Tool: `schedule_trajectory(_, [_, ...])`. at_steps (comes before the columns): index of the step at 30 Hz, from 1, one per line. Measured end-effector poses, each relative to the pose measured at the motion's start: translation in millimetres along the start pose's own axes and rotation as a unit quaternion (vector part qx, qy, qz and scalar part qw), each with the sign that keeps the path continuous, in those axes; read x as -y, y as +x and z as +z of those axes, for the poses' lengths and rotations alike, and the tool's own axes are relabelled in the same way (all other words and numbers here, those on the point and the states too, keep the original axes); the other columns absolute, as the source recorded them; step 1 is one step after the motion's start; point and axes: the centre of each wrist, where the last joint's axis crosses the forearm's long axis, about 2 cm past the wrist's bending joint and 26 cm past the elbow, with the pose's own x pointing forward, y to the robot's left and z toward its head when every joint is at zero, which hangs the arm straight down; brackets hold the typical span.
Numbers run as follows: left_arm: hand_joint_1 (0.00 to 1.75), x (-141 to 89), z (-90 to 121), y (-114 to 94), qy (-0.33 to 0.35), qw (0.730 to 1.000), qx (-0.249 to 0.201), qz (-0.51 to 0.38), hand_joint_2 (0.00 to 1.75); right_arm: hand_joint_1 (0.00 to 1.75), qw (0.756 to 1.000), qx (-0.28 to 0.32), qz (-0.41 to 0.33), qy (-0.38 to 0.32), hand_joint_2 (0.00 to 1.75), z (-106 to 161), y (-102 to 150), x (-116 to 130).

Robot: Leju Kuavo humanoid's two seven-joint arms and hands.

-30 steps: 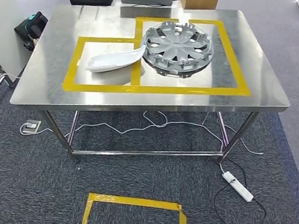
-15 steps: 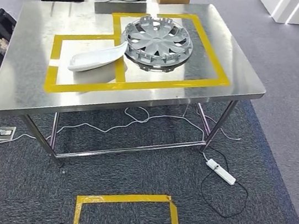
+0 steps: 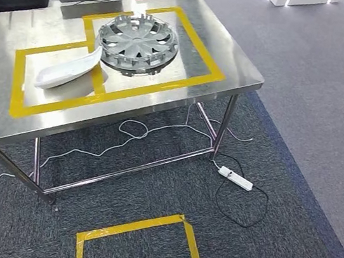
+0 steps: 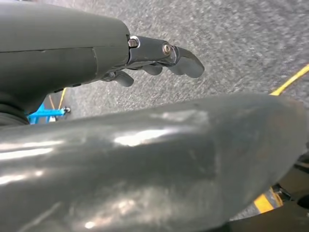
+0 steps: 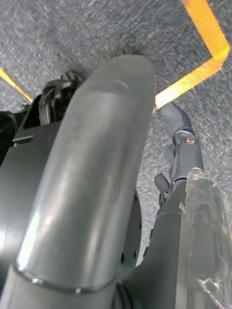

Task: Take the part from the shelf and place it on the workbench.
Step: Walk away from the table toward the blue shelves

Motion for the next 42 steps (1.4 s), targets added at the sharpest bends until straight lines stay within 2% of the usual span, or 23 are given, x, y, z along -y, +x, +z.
schedule_trajectory(7, [0.0, 1.1, -0.5, -4.8, -0.004, 0.999, -0.012, 0.033, 0.0, 0.0, 1.0, -0.003, 0.004, 0.0, 0.0, 0.0, -1.0, 0.2])
schedule_trajectory(15, [0.0, -2.6, -1.0, -6.8, 0.038, 0.996, 0.013, 0.084, 0.0, 0.0, 1.0, -0.004, 0.019, -0.006, 0.0, -0.8, -9.3, 5.3])
schedule_trajectory(26, [0.0, -8.9, -2.7, -14.9, 0.087, 0.988, -0.002, 0.126, 0.0, 0.0, 0.997, 0.019, 0.073, -0.003, 0.0, -4.0, -13.1, 22.3])
schedule_trajectory(31, [0.0, -15.2, -4.2, -17.3, 0.084, 0.984, -0.024, 0.156, 0.0, 0.0, 0.997, 0.017, 0.075, -0.008, 0.0, -4.4, -12.8, 24.6])
schedule_trajectory(38, [0.0, -15.9, -4.8, -19.6, 0.071, 0.98, -0.017, 0.183, 0.0, 0.0, 0.998, 0.012, 0.06, -0.018, 0.0, -4.2, -11.7, 23.8])
schedule_trajectory(42, [0.0, -13.1, -4.0, -14.6, 0.05, 0.988, -0.003, 0.146, 0.0, 0.0, 0.999, 0.006, 0.046, -0.02, 0.0, -3.5, -6.5, 19.0])
